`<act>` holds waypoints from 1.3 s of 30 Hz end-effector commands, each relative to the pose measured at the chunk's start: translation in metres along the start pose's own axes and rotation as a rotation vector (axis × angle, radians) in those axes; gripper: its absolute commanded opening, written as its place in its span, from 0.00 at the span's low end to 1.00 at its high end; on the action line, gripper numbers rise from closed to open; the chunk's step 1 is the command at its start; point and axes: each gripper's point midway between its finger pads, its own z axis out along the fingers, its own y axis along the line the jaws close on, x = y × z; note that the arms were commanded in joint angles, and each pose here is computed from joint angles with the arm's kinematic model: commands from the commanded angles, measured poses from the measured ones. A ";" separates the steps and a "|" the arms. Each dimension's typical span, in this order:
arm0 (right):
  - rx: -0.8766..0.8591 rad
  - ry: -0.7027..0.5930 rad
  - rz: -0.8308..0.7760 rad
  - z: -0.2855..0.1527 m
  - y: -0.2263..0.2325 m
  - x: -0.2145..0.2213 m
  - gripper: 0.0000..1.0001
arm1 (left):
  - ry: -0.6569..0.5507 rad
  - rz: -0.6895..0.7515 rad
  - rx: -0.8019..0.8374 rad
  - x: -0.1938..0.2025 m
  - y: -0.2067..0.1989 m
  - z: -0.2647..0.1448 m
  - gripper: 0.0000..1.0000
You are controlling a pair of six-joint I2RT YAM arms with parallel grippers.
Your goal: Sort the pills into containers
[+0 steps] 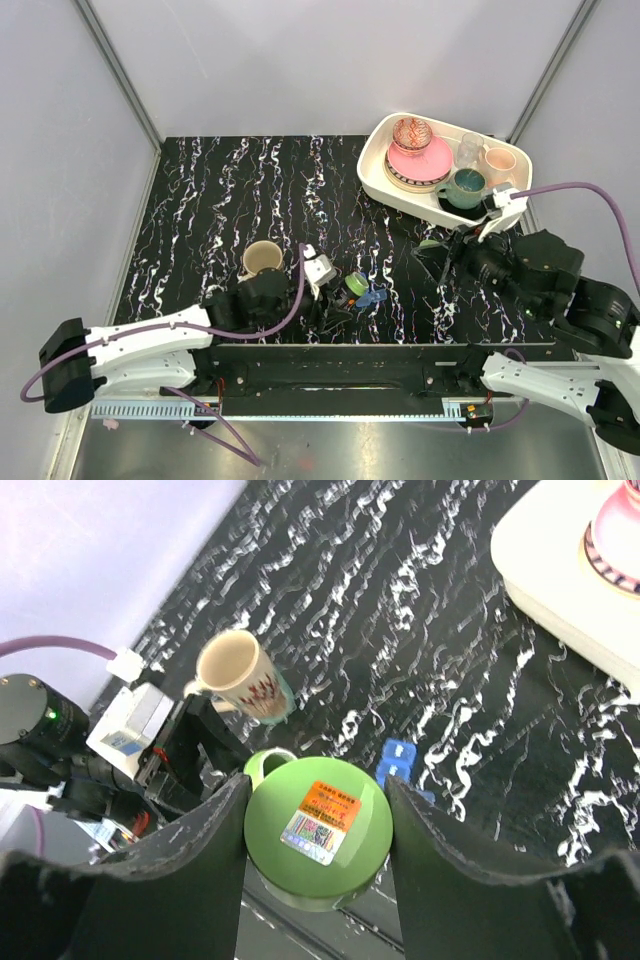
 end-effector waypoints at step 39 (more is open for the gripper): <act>0.164 0.096 -0.051 0.022 -0.047 0.070 0.00 | 0.351 0.004 -0.213 0.107 0.080 0.050 0.00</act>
